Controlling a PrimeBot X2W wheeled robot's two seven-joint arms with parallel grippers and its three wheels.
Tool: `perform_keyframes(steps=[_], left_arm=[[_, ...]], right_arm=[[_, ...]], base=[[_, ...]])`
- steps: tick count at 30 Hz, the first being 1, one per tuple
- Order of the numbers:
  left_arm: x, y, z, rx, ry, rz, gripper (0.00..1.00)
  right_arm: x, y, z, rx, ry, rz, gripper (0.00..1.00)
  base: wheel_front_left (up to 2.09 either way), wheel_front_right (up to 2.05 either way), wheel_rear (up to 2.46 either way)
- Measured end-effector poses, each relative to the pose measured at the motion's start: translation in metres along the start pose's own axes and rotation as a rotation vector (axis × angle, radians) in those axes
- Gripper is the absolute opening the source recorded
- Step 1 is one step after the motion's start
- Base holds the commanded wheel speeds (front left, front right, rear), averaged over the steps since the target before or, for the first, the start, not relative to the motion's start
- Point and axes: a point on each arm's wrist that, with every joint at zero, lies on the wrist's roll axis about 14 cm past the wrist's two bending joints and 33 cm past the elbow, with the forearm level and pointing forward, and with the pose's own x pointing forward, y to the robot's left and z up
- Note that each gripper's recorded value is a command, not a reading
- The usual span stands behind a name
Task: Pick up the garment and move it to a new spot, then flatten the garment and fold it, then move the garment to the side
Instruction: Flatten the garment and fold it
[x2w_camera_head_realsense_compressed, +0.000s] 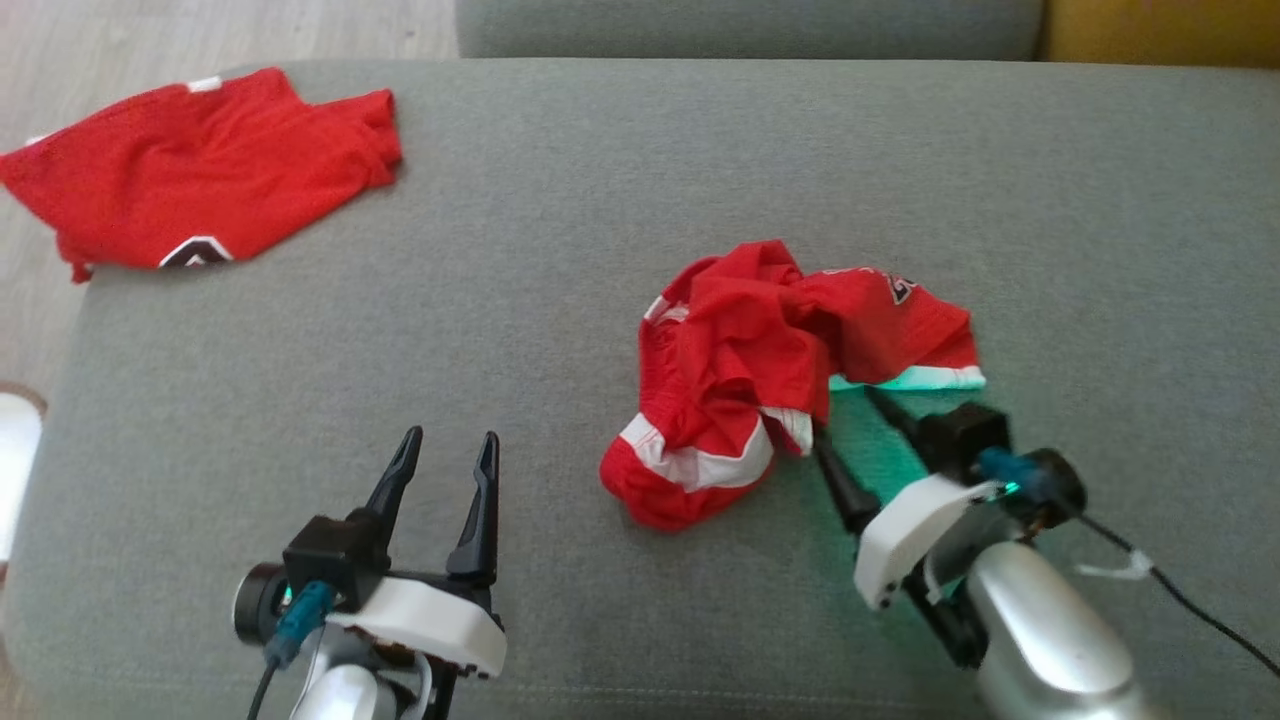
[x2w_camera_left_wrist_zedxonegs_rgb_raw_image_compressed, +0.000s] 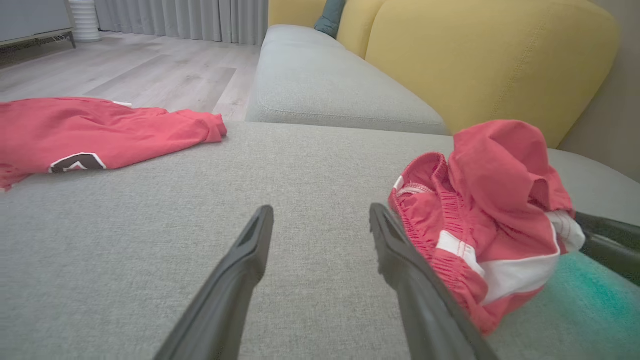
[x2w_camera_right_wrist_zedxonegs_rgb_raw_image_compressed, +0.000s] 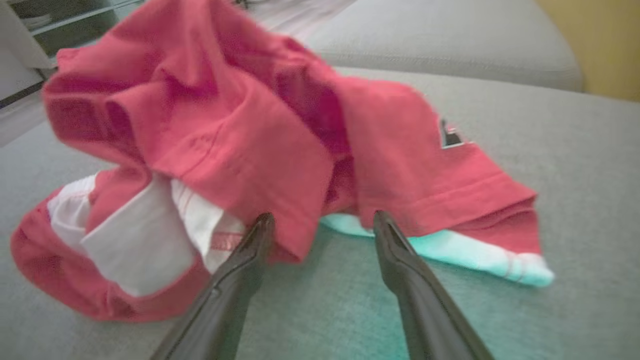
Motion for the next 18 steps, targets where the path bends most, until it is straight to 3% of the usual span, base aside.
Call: perform_keyframes(steps=[7,14,15,16,18], left_arm=[[-0.004,0.010,-0.001,0.001,0.004,0.033,1.00],[-0.005,0.012,-0.001,0.001,0.002,0.039,1.00],[-0.004,0.011,-0.001,0.001,0.003,0.038,1.00],[-0.004,0.011,-0.001,0.001,0.003,0.036,1.00],[-0.002,0.009,-0.001,0.001,0.004,0.029,1.00]], right_arm=[[0.009,0.028,-0.018,-0.034,0.074,0.086,1.00],[0.019,0.015,0.022,-0.049,-0.081,0.054,1.00],[0.019,0.014,0.028,-0.051,-0.104,0.050,0.81],[0.018,0.014,0.033,-0.053,-0.123,0.049,0.43],[0.018,0.016,0.037,-0.054,-0.139,0.050,0.00]], base=[[0.00,0.00,0.00],[0.00,0.00,0.00],[0.00,0.00,0.00],[0.00,0.00,0.00],[0.00,0.00,0.00]])
